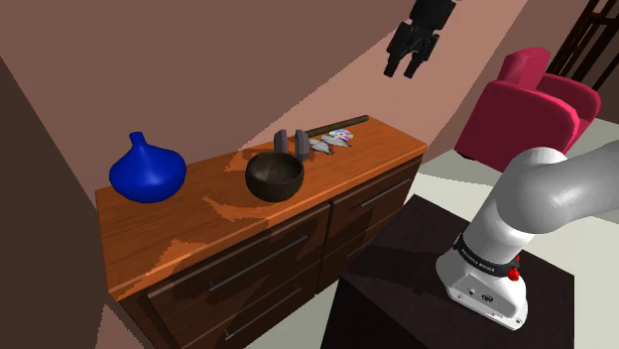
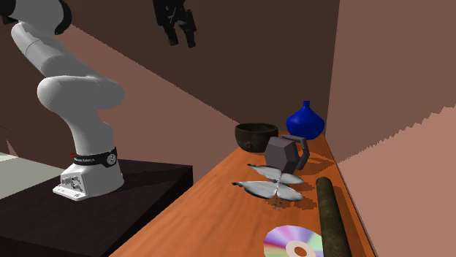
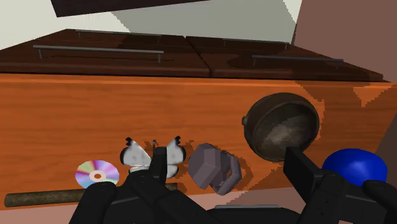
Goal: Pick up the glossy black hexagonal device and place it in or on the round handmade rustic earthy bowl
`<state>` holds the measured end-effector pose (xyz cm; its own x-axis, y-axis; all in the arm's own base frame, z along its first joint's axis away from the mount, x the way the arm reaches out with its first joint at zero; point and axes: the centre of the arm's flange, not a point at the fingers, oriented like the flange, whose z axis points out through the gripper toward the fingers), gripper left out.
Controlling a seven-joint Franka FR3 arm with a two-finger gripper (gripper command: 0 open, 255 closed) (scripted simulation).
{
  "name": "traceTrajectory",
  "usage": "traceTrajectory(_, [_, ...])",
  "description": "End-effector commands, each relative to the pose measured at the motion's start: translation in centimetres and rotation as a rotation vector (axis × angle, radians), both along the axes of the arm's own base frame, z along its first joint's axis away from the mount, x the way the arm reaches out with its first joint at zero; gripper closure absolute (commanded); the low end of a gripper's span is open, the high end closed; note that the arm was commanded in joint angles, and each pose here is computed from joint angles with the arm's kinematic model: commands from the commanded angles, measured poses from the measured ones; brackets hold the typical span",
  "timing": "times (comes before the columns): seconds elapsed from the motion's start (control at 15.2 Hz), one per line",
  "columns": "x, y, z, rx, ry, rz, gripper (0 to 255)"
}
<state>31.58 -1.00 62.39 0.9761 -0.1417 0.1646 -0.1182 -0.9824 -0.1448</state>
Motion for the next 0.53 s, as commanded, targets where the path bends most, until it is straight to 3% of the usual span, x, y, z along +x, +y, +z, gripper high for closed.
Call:
traceTrajectory(0.0, [0.0, 0.0, 0.0, 0.0, 0.0, 0.0, 0])
traceTrajectory(0.46, [7.8, 2.4, -5.1, 0.005, 0.038, -0.03, 0])
